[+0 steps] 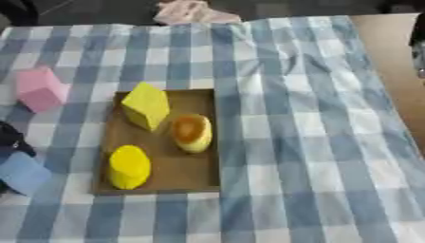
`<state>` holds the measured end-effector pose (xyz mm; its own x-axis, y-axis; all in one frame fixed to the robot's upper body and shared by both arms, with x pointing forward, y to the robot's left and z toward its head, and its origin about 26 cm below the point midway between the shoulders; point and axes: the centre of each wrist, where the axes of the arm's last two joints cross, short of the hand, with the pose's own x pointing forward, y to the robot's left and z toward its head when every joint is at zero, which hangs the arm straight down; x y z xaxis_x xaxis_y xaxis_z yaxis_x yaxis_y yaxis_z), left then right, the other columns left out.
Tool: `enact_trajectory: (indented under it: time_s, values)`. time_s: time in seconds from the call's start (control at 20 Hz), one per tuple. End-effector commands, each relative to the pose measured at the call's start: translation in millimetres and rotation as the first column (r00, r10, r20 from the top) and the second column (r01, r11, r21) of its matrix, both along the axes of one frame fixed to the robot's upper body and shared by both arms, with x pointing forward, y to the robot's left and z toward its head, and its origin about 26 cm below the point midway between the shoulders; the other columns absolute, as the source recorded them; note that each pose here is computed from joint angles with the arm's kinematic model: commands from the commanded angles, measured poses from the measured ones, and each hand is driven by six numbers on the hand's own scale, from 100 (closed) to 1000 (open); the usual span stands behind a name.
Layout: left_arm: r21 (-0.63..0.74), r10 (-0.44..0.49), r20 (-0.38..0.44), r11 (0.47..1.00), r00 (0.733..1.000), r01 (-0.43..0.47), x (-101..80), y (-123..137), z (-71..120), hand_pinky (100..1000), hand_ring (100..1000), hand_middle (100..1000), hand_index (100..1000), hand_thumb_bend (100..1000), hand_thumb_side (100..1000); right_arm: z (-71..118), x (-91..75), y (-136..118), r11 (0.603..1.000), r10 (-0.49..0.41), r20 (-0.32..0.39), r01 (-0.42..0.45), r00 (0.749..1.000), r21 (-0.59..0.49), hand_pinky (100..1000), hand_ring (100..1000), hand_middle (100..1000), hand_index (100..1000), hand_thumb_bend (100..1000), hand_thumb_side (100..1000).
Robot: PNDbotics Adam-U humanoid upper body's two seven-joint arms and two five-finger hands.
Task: Pick up objects on the table and place them in the box.
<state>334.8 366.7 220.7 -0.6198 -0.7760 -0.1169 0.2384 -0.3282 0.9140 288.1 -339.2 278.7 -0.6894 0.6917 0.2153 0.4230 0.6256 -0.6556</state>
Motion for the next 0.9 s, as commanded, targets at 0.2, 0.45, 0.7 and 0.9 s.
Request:
enact_trajectory:
  time_s: [0.2, 0.45, 0.7, 0.9]
  values:
    - [-0.012, -0.019, 0.054, 1.0, 0.998, 0.019, -1.0, -3, 7.8, 854, 707, 467, 638, 118, 162, 7.6, -4.6, -3, 1.0, -0.01, 0.025, 0.01, 1.0, -0.007, 867, 702, 659, 866, 100, 448]
    - [-0.139, -0.11, 0.26, 0.979, 0.959, 0.15, -10.0, -31, 54.3, 838, 670, 463, 643, 100, 166, 6.2, -5.4, -5, 1.0, -0.022, 0.023, 0.022, 1.0, -0.004, 866, 703, 659, 865, 100, 451]
    - [-0.237, -0.193, 0.392, 0.924, 0.899, 0.301, -2.7, -69, 92.8, 839, 648, 467, 644, 100, 184, 7.8, -4.8, -3, 1.0, -0.007, 0.02, 0.007, 1.0, -0.013, 866, 704, 660, 865, 100, 451]
    - [-0.254, -0.26, 0.377, 0.894, 0.889, 0.369, 8.8, -95, 102.8, 842, 644, 469, 649, 100, 210, 10.3, -4.4, -2, 1.0, 0.006, 0.023, -0.006, 1.0, -0.02, 867, 701, 663, 867, 100, 452]
